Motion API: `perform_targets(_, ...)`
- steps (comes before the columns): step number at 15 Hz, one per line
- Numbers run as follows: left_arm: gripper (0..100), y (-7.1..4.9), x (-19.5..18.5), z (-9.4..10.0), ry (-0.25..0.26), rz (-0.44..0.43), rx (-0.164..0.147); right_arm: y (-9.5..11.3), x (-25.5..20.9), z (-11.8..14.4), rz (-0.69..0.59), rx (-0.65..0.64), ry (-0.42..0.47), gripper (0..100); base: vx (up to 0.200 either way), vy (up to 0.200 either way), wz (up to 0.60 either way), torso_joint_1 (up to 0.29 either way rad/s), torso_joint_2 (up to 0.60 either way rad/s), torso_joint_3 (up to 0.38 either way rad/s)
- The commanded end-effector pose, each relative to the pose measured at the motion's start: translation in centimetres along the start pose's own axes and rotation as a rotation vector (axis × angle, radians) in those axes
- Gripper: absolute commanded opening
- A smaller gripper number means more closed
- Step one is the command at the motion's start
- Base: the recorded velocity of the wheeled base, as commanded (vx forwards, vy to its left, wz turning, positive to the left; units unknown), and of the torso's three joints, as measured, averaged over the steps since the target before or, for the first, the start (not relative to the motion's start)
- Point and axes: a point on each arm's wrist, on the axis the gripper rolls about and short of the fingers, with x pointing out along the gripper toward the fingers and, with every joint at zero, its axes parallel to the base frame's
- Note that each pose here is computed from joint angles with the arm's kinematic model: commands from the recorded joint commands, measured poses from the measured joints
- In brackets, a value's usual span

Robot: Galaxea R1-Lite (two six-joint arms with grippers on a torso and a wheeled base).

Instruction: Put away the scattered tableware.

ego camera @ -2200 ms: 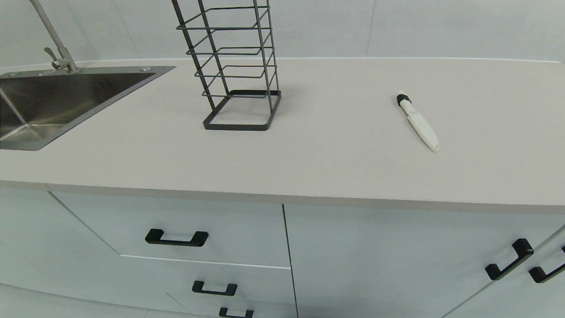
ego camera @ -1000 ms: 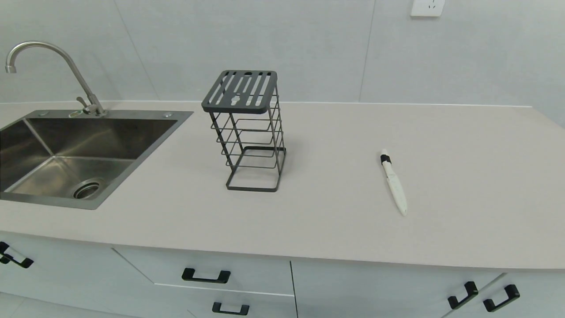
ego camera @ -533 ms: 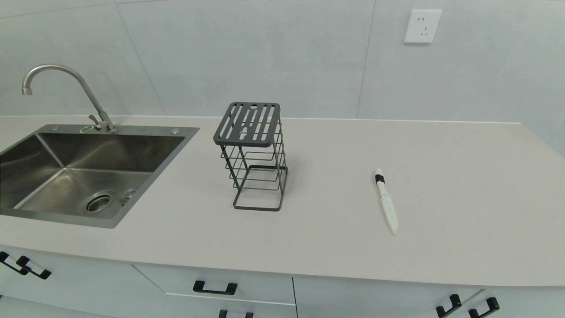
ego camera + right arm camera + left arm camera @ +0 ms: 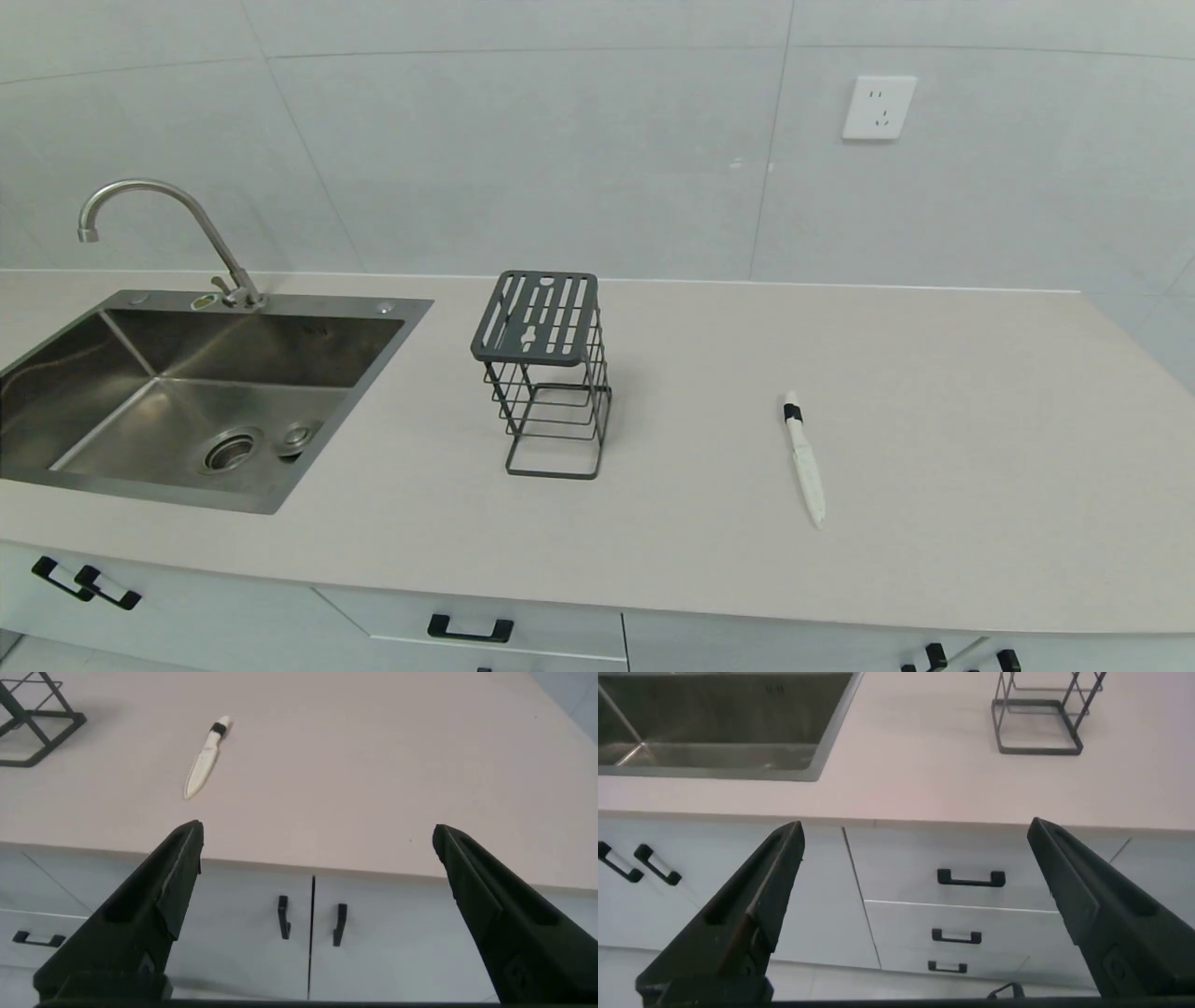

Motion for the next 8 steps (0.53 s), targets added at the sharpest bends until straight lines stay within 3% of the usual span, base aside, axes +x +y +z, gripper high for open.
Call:
perform_targets(1,100,0.00,0.01,0.00,0.001,0.001,0.000,0.00,0.01,0.01,0.001,0.001,0.001,100,0.000,0.000,-0.60,0.173,-0.36,-0.159)
perform_targets(8,100,0.00,0.01,0.00,0.001,0.000,0.003,0.00,0.01,0.01,0.001,0.000,0.001,100,0.000,0.000,0.00,0.010,-0.01,-0.010)
